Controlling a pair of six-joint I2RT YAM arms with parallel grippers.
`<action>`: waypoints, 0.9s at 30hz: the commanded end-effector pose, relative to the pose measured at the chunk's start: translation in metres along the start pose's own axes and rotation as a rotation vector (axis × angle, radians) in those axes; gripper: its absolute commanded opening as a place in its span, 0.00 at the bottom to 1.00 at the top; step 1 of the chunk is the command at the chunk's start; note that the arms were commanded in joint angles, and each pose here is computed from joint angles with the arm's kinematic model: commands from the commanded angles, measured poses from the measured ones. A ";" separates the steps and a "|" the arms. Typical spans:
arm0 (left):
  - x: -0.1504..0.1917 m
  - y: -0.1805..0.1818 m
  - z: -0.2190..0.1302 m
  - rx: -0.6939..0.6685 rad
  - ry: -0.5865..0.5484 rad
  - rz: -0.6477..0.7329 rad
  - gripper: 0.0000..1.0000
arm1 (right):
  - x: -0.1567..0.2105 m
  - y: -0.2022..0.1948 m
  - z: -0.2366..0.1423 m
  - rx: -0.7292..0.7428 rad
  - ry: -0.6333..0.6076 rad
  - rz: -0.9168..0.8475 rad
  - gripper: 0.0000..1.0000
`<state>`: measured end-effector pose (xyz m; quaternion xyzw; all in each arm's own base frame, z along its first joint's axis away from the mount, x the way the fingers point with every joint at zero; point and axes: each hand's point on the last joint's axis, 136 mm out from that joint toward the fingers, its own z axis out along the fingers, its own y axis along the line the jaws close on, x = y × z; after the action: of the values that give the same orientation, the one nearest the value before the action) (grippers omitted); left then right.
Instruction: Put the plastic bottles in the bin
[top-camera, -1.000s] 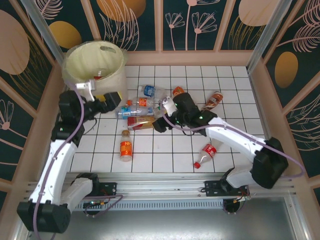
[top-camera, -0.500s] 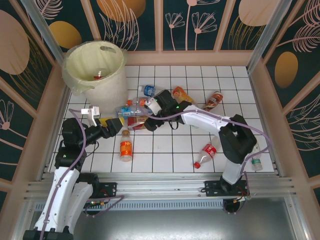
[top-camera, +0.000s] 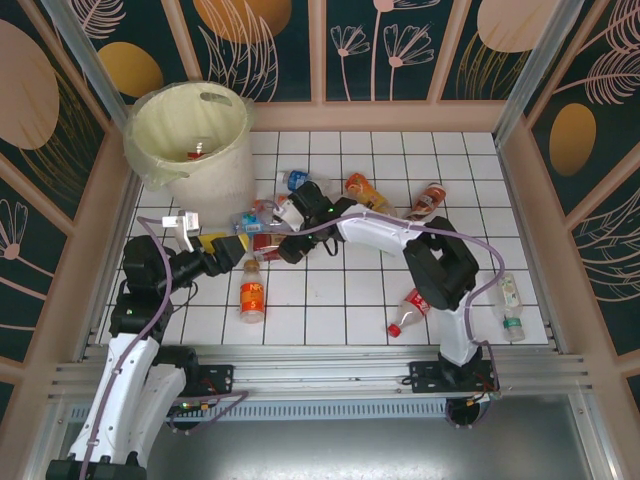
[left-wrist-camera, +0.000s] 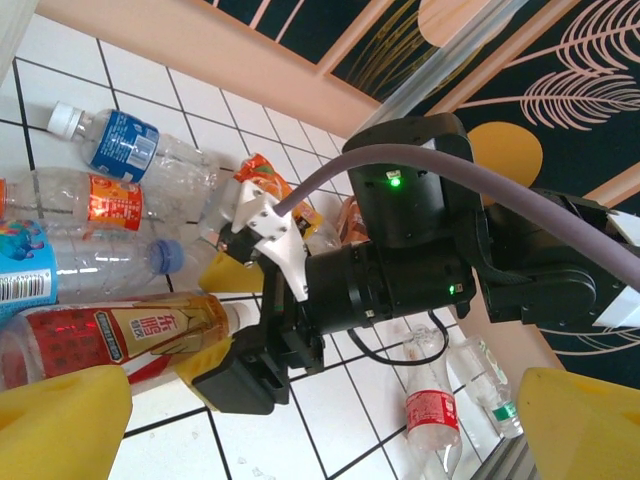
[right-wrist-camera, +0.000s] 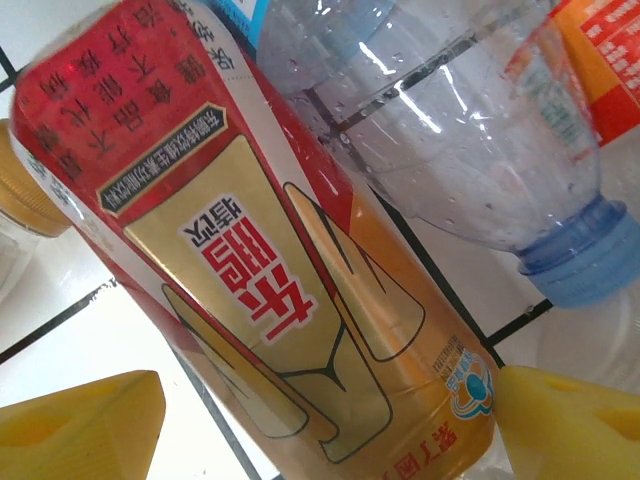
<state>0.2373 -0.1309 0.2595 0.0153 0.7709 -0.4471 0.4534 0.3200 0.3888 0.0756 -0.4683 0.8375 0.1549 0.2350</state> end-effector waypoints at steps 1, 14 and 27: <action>-0.001 -0.001 0.000 0.015 -0.008 0.008 0.99 | 0.009 0.007 0.013 0.000 0.062 -0.045 0.87; -0.001 0.001 0.001 0.002 -0.010 0.000 0.99 | 0.015 0.015 0.028 0.024 0.092 -0.081 0.91; -0.001 0.005 0.002 -0.013 -0.011 -0.011 0.99 | 0.007 0.018 0.035 0.018 0.066 -0.091 0.73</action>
<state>0.2386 -0.1304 0.2579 0.0124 0.7726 -0.4457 0.4520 0.3080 0.4030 0.0374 -0.5038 0.8297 0.1201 0.2082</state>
